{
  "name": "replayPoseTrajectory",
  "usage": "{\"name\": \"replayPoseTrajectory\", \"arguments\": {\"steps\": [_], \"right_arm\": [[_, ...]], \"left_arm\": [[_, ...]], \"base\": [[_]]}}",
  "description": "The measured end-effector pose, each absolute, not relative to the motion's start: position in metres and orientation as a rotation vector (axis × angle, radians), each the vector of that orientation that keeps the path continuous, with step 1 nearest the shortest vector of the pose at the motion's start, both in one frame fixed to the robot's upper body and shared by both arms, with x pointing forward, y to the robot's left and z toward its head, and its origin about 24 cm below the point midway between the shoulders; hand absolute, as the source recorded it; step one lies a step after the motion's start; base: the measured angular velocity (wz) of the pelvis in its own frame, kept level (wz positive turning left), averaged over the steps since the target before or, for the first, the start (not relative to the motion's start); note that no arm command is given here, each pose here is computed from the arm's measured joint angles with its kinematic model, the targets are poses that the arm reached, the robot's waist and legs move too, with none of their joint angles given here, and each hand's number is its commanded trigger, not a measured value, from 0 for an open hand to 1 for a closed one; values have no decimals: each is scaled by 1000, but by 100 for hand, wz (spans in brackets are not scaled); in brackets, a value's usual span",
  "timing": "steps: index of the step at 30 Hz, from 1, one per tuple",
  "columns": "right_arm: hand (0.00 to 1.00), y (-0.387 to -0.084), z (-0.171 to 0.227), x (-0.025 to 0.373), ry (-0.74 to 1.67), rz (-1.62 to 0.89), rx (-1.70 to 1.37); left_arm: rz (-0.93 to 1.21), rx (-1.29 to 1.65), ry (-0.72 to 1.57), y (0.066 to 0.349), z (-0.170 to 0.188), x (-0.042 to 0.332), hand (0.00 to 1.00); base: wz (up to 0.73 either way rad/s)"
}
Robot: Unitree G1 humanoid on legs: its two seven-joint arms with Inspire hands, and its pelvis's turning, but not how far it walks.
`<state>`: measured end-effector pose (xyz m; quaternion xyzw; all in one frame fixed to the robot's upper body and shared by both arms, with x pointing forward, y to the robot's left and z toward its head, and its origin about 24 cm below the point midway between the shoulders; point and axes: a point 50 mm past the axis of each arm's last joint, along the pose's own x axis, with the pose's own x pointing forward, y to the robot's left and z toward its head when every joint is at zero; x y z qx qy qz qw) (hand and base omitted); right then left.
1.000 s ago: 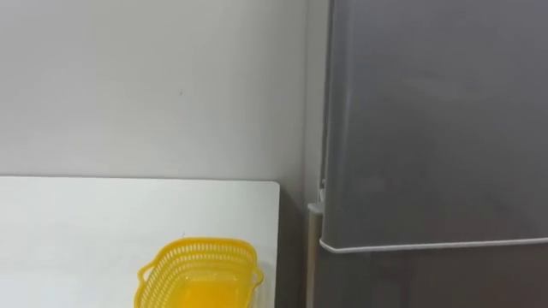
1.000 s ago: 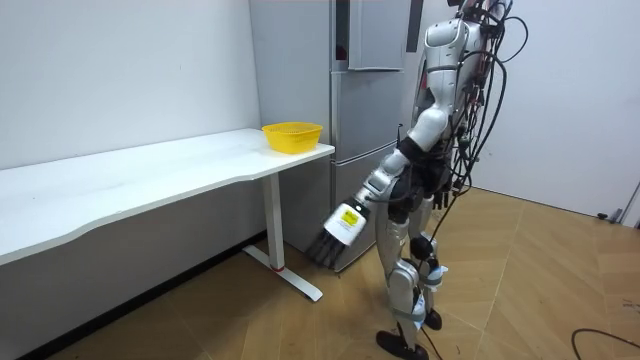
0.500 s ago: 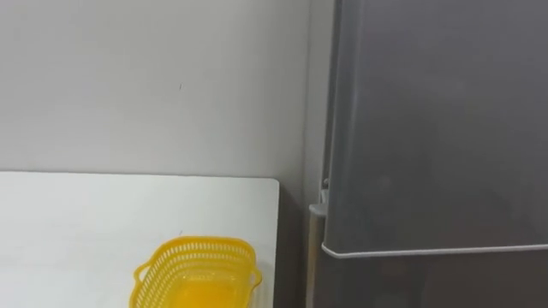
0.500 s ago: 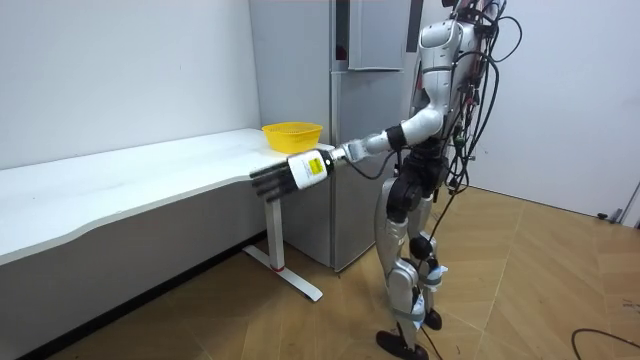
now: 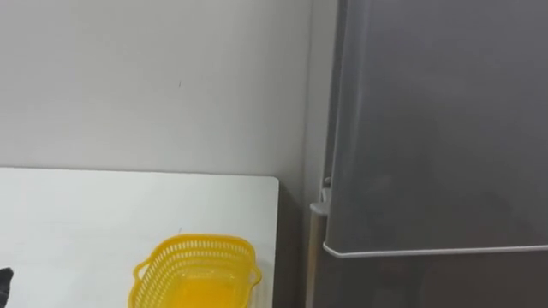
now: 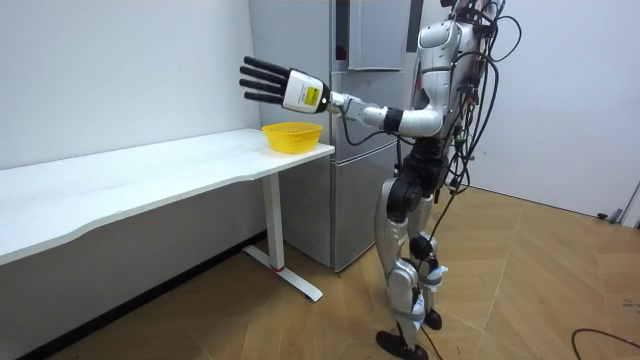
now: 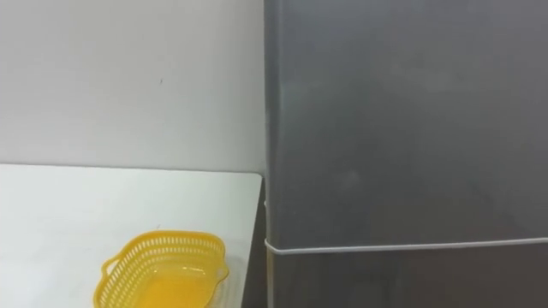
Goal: Retrieve from the upper fridge
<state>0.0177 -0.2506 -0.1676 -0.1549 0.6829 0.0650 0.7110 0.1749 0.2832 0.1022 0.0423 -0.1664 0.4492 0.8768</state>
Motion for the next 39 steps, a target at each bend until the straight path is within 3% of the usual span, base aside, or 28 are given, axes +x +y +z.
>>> {"name": "replayPoseTrajectory", "arguments": {"steps": [16,30,39], "right_arm": [[0,-252,-167,20,1538,191,-360],[0,-252,-167,16,1569,176,-364],[0,-254,-167,7,1627,168,-353]], "left_arm": [[221,-90,-481,220,147,221,0],[-208,-124,-454,178,153,236,0],[-299,-155,-382,179,149,238,0]], "base": [[-5],[-10],[-1]]}}
